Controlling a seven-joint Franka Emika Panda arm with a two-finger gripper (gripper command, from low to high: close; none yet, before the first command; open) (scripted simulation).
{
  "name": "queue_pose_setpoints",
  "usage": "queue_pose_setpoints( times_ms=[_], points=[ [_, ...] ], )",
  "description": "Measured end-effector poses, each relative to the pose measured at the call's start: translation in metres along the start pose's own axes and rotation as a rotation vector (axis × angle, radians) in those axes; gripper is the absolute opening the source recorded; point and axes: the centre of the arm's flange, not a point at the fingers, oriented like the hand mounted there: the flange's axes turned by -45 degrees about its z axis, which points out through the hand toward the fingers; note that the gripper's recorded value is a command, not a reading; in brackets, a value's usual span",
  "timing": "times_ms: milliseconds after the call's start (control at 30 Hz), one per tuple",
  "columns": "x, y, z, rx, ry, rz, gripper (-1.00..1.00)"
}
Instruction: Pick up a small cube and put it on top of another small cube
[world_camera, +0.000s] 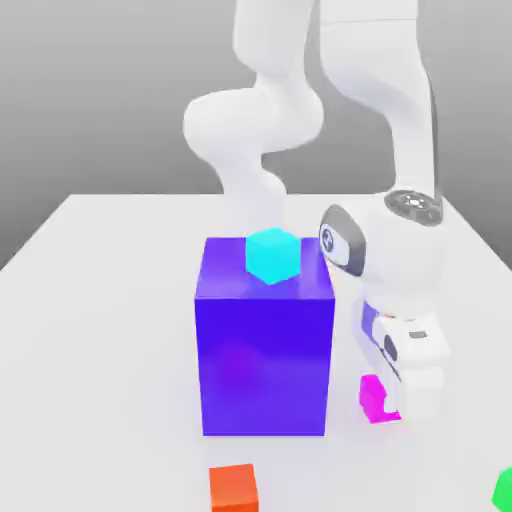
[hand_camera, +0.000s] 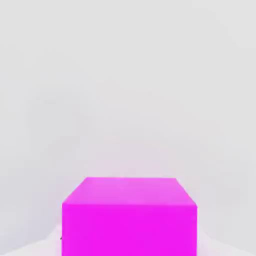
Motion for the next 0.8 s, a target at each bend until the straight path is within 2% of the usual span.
queue_pose_setpoints(
  times_ms=[233,800],
  points=[
    [0.003,0.009,-0.056,-0.005,0.002,0.02,-1.0],
    [0.091,0.168,-0.106,-0.005,0.003,0.261,-1.0]
  ],
)
